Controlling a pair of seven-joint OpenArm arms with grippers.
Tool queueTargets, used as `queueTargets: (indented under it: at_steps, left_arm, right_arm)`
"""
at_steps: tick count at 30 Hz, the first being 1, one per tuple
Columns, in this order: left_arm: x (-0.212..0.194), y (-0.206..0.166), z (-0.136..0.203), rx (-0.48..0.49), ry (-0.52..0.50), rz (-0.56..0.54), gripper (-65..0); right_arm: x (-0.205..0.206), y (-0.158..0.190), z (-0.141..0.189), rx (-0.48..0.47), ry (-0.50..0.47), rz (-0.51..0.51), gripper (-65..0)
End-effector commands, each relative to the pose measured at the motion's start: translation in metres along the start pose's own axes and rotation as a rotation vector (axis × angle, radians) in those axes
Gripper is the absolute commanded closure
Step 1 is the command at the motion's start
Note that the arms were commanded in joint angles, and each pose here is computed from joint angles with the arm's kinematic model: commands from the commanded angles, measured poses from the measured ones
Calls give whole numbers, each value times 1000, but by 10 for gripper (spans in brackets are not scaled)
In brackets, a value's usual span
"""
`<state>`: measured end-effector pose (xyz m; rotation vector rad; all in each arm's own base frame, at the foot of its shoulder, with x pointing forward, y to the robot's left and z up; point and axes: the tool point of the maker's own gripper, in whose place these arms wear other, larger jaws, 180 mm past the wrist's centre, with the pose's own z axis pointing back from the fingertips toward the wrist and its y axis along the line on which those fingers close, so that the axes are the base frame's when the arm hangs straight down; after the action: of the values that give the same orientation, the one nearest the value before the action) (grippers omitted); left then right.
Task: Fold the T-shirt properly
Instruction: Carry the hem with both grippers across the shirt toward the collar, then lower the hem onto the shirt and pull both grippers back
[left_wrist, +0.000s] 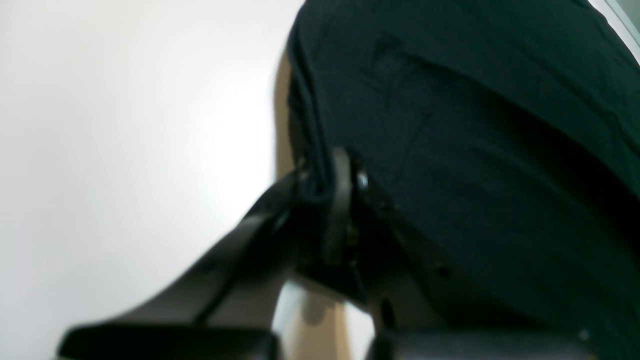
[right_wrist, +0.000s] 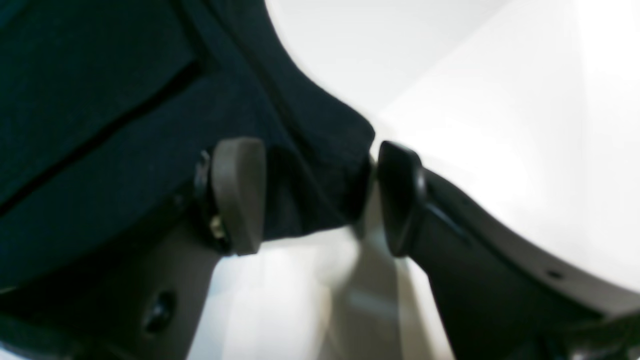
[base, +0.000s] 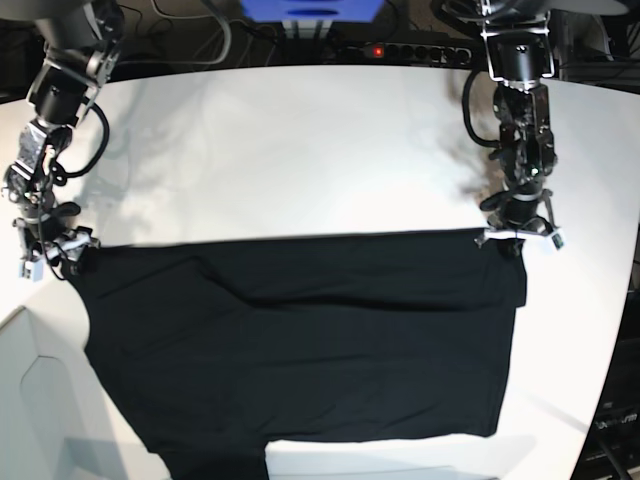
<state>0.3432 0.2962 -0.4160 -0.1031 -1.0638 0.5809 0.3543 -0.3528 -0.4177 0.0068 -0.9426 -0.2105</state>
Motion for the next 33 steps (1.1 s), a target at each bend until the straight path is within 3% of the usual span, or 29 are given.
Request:
queueTargets:
  at_steps: [1, 4, 7, 8, 17, 22, 26, 33]
  left_arm:
    - [0, 2, 0, 5, 16, -4, -1]
    - [-4, 4, 2, 9, 23, -6, -1]
    - [-6, 6, 5, 10, 26, -10, -1]
    - [-8, 8, 6, 13, 31, -8, -1]
    - [18, 1, 16, -18, -29, -46, -1]
    - [60, -31, 20, -89, -131, -67, -1]
    - [108, -60, 21, -151, -234, -82, -1]
    - [164, -98, 1, -205, -211, -74, -1]
  right_arm:
    - [6, -7, 2, -10, 3, 17, -351]
    - [5, 2, 3, 39, 4, 35, -236]
    - [2, 10, 5, 90, 10, 56, -31]
    - [-2, 9, 6, 89, 18, 58, 0]
    - [49, 11, 34, 65, -113, 200, 0]
    - [81, 16, 44, 47, -133, 263, 0]
    - [127, 24, 42, 39, -180, 270, 0]
    - [214, 37, 32, 57, -265, 247, 0]
